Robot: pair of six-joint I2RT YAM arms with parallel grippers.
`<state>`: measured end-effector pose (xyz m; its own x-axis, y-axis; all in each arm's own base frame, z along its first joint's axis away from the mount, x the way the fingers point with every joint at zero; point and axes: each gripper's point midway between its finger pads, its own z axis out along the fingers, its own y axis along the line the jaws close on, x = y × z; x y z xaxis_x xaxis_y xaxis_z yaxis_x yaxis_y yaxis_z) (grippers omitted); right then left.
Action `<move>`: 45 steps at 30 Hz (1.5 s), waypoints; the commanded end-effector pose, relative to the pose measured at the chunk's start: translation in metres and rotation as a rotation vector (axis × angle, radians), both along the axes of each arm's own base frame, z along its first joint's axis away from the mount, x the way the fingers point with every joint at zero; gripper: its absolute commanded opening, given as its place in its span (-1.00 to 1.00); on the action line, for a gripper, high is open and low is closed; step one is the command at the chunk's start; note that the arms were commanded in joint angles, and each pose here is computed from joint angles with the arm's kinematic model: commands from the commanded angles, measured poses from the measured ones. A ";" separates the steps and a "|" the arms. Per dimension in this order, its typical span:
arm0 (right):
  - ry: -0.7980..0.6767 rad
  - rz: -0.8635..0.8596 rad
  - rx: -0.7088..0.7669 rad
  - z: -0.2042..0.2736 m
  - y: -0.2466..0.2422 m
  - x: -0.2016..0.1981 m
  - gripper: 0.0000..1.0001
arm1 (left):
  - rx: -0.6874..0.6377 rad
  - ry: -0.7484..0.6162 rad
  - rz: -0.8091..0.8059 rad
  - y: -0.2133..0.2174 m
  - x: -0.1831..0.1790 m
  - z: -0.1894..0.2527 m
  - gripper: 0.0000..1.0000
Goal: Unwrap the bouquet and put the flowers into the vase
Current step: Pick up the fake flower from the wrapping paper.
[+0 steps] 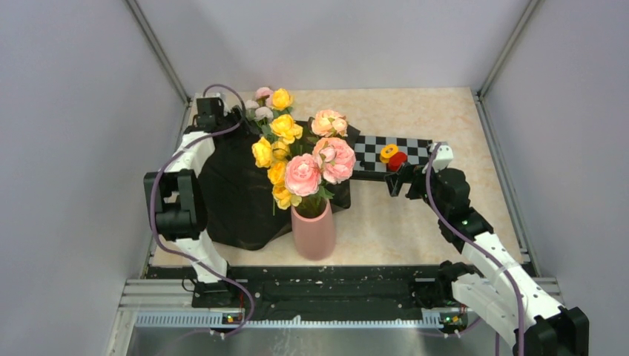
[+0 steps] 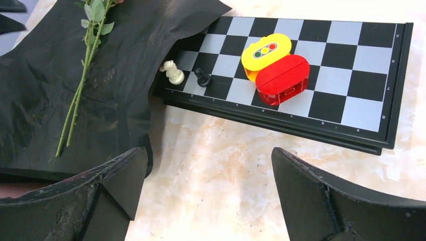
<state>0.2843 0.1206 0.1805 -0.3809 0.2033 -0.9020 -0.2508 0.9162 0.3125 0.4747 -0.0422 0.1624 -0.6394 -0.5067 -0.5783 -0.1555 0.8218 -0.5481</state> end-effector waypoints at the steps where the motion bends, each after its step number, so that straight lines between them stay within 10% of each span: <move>1: -0.038 -0.001 0.026 0.011 0.000 0.004 0.92 | -0.026 -0.006 -0.027 -0.009 0.019 -0.010 0.22; 16: -0.022 -0.003 0.020 0.006 0.000 0.005 0.92 | -0.011 0.154 -0.117 -0.016 0.044 -0.088 0.06; 45: -0.030 0.003 0.026 0.007 0.003 0.008 0.92 | -0.098 0.166 -0.197 -0.050 0.050 -0.105 -0.15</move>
